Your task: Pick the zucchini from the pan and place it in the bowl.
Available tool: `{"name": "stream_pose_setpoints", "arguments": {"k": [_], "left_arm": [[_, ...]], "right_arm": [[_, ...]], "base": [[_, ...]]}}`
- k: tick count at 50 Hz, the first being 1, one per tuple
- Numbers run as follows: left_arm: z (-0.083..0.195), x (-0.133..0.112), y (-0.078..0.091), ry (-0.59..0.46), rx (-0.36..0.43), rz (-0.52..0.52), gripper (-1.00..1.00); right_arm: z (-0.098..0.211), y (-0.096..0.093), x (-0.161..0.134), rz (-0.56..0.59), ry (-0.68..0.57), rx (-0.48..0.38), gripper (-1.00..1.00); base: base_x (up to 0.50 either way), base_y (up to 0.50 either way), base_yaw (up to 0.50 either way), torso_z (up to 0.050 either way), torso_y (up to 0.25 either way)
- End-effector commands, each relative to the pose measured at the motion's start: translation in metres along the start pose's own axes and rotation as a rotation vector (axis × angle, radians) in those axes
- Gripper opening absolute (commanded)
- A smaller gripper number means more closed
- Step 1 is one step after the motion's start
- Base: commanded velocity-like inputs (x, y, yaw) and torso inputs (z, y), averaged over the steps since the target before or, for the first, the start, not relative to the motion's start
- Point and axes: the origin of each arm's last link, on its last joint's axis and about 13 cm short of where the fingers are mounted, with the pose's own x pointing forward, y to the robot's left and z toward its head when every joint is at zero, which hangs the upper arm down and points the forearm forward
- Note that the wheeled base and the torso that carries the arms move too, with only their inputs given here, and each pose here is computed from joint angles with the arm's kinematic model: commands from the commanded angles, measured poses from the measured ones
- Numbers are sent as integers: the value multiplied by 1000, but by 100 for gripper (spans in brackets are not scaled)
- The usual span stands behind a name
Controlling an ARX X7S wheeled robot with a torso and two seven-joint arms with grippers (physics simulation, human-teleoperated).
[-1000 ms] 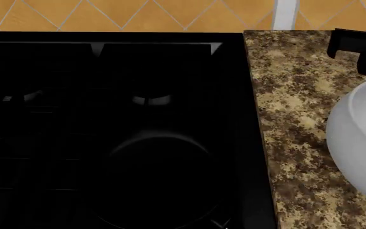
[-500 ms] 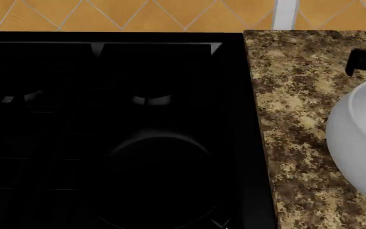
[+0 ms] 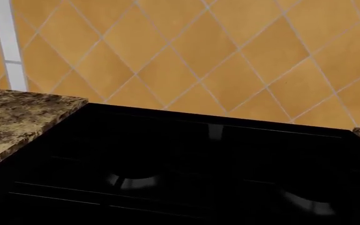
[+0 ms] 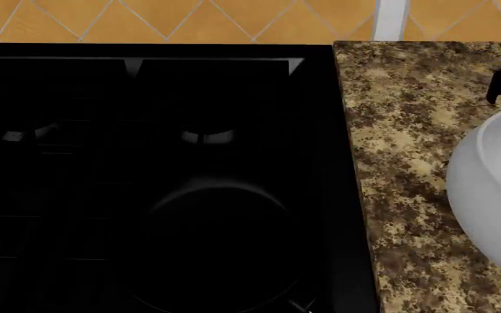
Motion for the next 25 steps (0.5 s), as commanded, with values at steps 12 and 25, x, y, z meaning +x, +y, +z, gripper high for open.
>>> {"name": "stream_pose_setpoints", "arguments": {"k": [12, 25], "left_arm": [[-5, 1, 0, 7, -4, 0, 100], [-6, 2, 0, 12, -2, 0, 100]], "right_arm": [[-4, -4, 11, -61, -11, -28, -100], [-7, -2, 23, -85, -13, -32, -100]], "base": [[0, 0, 0, 0, 0], [0, 0, 0, 0, 0]]}}
